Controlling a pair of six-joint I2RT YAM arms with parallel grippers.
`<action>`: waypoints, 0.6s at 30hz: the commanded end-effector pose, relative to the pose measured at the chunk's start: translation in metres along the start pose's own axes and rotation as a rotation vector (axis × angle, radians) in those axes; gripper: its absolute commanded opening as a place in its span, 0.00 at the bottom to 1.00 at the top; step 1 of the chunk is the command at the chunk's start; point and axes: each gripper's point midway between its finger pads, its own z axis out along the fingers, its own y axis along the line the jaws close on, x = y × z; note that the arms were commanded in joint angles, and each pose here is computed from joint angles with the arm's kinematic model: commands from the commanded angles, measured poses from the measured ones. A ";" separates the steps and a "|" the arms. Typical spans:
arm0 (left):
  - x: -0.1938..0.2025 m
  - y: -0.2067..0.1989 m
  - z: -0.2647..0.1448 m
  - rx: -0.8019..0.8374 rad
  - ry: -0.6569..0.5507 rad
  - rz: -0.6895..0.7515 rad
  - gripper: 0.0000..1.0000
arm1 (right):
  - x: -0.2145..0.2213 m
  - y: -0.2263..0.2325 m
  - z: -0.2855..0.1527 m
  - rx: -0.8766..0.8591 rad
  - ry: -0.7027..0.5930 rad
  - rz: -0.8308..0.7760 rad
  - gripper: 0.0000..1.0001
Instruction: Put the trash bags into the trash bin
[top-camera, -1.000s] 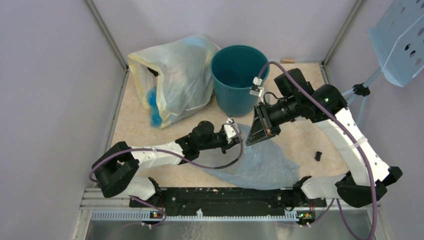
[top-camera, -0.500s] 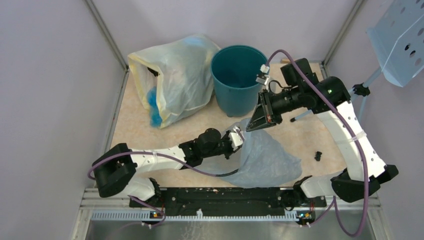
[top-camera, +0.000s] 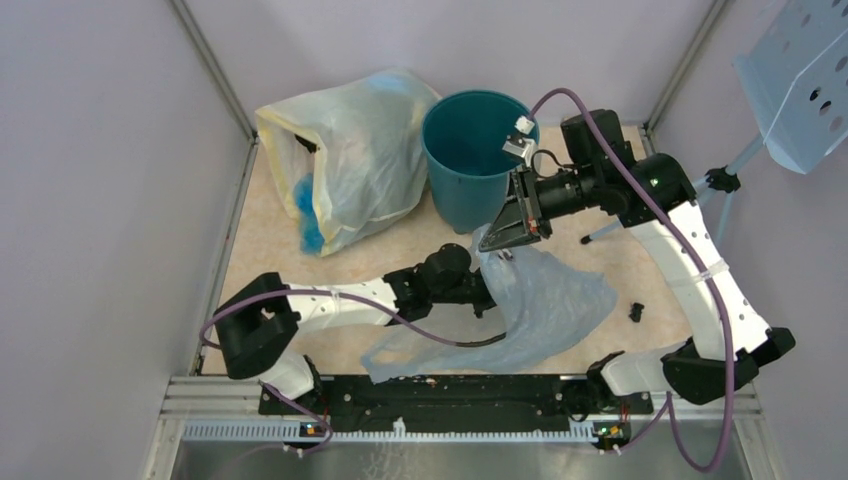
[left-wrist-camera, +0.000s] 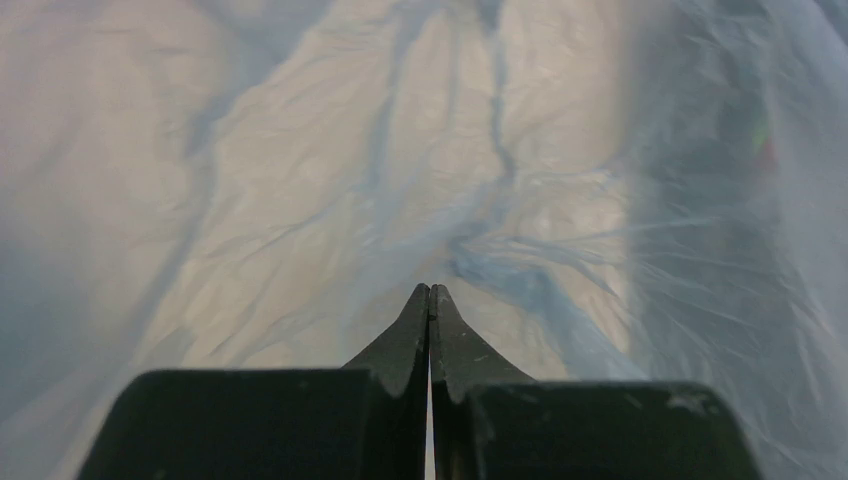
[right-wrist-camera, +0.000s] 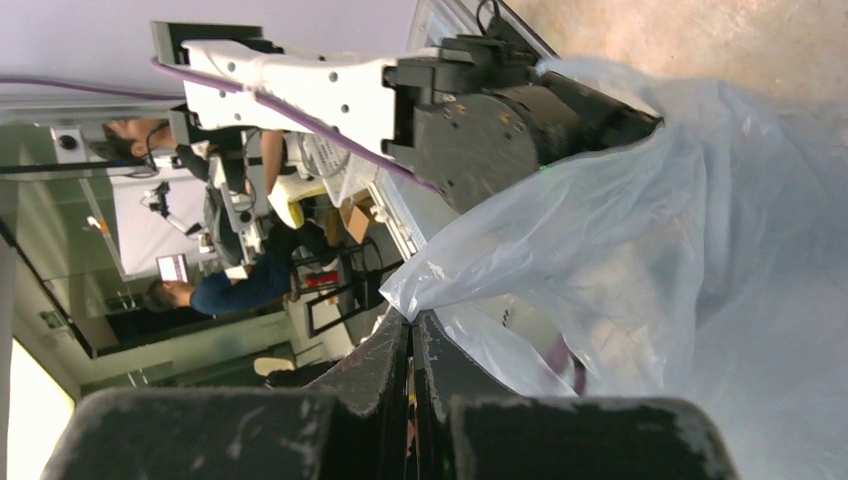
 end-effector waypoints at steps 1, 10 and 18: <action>-0.027 -0.021 0.014 0.142 -0.049 -0.043 0.00 | -0.002 0.016 -0.007 -0.056 -0.038 -0.045 0.00; -0.016 -0.023 0.039 0.174 -0.016 -0.234 0.00 | -0.017 0.043 -0.015 -0.127 -0.114 -0.076 0.00; 0.041 -0.032 0.041 0.193 0.248 -0.338 0.00 | -0.041 0.096 -0.037 -0.218 -0.203 -0.166 0.00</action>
